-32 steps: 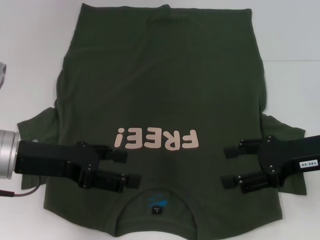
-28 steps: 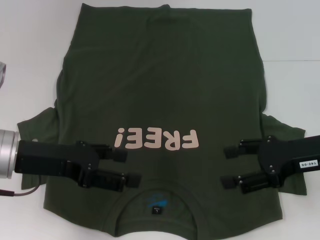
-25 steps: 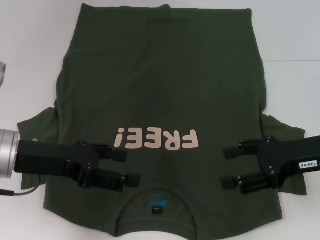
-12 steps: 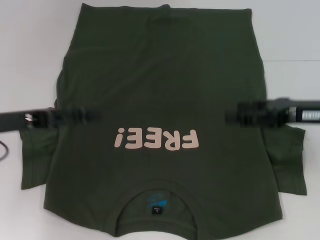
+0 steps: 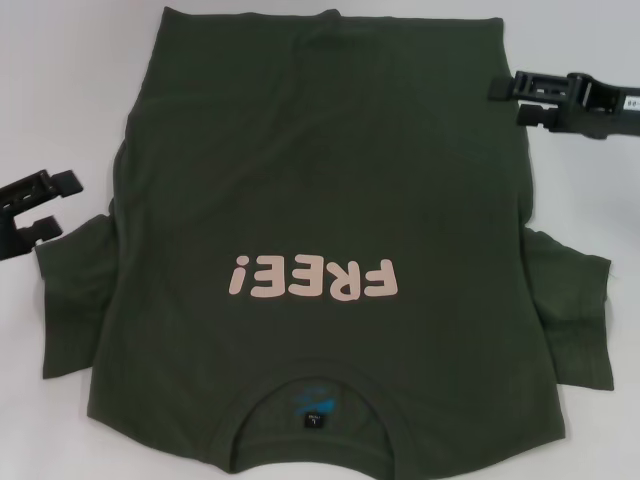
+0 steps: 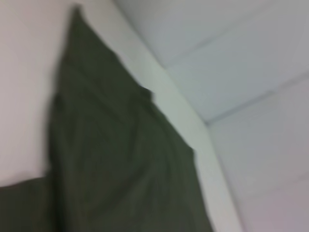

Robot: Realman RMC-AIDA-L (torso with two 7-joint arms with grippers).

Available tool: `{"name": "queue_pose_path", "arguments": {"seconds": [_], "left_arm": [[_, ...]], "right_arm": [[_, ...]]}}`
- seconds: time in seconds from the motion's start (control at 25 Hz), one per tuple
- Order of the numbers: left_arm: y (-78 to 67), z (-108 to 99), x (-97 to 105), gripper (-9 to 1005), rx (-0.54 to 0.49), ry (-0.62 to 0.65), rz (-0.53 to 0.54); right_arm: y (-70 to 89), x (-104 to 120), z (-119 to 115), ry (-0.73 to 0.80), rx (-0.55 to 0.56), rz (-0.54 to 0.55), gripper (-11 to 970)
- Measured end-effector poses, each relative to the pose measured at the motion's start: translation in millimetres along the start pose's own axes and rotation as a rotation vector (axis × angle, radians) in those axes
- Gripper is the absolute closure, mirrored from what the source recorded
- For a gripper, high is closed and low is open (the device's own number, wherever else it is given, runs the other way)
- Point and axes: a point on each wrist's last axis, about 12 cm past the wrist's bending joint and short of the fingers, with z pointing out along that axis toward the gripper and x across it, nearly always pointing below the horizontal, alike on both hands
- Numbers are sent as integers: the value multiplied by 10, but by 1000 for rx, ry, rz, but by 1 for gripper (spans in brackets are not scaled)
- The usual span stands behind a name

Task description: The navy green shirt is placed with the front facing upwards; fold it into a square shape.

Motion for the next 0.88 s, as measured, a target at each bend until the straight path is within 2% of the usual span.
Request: {"name": "queue_pose_path", "arguments": {"seconds": [0.08,0.28,0.56,0.88], "left_arm": [[72,-18,21,47,-42,-14,-21],[264,-32,67,47,-147,-51,-69],[379,-32,123,46,-198,-75,-54],[499,79,248,46,-238,-58,-52]], "right_arm": [[-10,-129,39,-1,24,19,45],[15,-211,81,-5,37,20,46],[25,-184,108,7,31,26,46],[9,-172,93,8,33,42,46]]}}
